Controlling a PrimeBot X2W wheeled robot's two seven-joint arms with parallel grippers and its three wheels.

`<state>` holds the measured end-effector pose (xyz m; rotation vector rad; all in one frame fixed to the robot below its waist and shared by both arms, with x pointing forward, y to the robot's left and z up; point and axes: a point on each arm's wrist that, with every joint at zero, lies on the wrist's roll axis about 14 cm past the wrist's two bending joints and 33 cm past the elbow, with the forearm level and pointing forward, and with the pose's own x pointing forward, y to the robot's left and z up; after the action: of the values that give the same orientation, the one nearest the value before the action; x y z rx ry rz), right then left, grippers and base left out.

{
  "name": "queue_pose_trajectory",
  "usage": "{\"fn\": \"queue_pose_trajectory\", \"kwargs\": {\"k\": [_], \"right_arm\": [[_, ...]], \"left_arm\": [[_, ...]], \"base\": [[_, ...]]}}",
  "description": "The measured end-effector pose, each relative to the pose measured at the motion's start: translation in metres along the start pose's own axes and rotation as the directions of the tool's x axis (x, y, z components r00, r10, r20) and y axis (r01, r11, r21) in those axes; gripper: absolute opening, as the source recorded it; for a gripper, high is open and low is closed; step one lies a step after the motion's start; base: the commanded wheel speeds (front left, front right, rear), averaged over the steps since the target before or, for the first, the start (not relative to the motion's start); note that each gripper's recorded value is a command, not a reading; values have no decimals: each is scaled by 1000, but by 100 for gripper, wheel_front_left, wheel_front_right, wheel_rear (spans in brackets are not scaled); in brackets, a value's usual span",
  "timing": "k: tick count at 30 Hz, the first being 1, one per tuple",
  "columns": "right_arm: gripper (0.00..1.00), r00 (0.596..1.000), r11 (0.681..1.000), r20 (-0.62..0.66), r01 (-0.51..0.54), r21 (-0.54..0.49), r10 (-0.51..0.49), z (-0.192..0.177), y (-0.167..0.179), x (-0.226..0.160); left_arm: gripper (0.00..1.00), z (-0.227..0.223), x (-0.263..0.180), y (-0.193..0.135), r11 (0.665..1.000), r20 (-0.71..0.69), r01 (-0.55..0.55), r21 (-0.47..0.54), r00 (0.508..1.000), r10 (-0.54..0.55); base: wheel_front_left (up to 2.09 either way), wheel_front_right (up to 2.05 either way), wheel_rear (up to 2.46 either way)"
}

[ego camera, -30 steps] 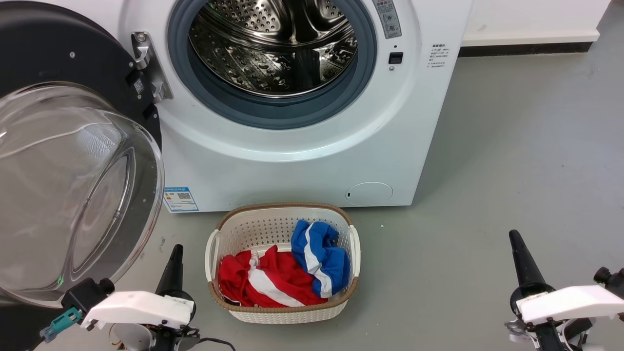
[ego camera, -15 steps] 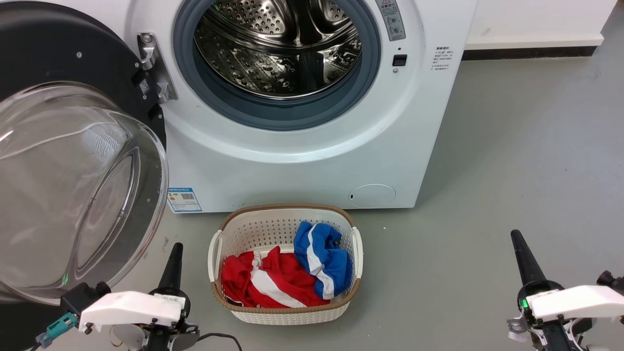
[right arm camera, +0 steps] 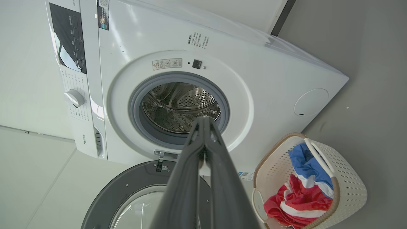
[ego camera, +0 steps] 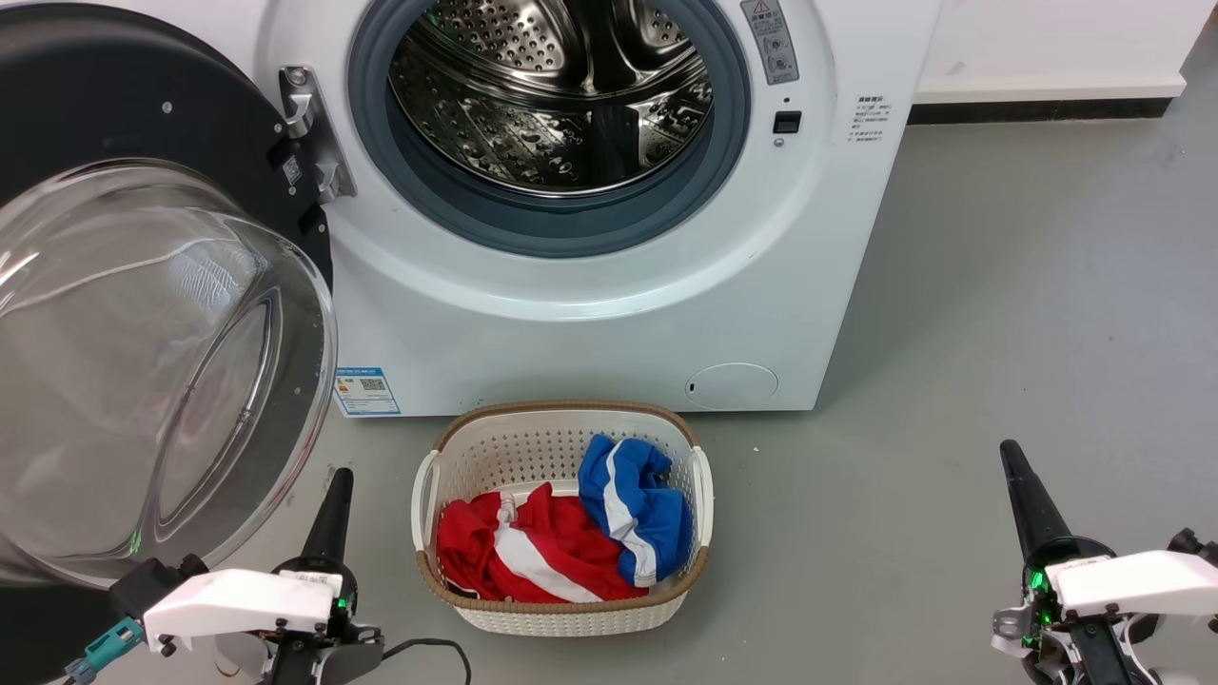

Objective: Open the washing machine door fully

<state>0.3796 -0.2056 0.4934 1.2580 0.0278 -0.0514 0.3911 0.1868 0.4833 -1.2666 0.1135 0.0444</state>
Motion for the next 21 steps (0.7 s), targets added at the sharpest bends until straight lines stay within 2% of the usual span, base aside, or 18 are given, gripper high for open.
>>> {"fn": "queue_pose_trajectory", "kwargs": {"k": [21], "right_arm": [[0,1000,984,-7,-18,175,19,-1,5,3]], "left_arm": [[0,9,-2,-9,983,27,53,-174,998,-49]], "base": [[0,0,0]]}}
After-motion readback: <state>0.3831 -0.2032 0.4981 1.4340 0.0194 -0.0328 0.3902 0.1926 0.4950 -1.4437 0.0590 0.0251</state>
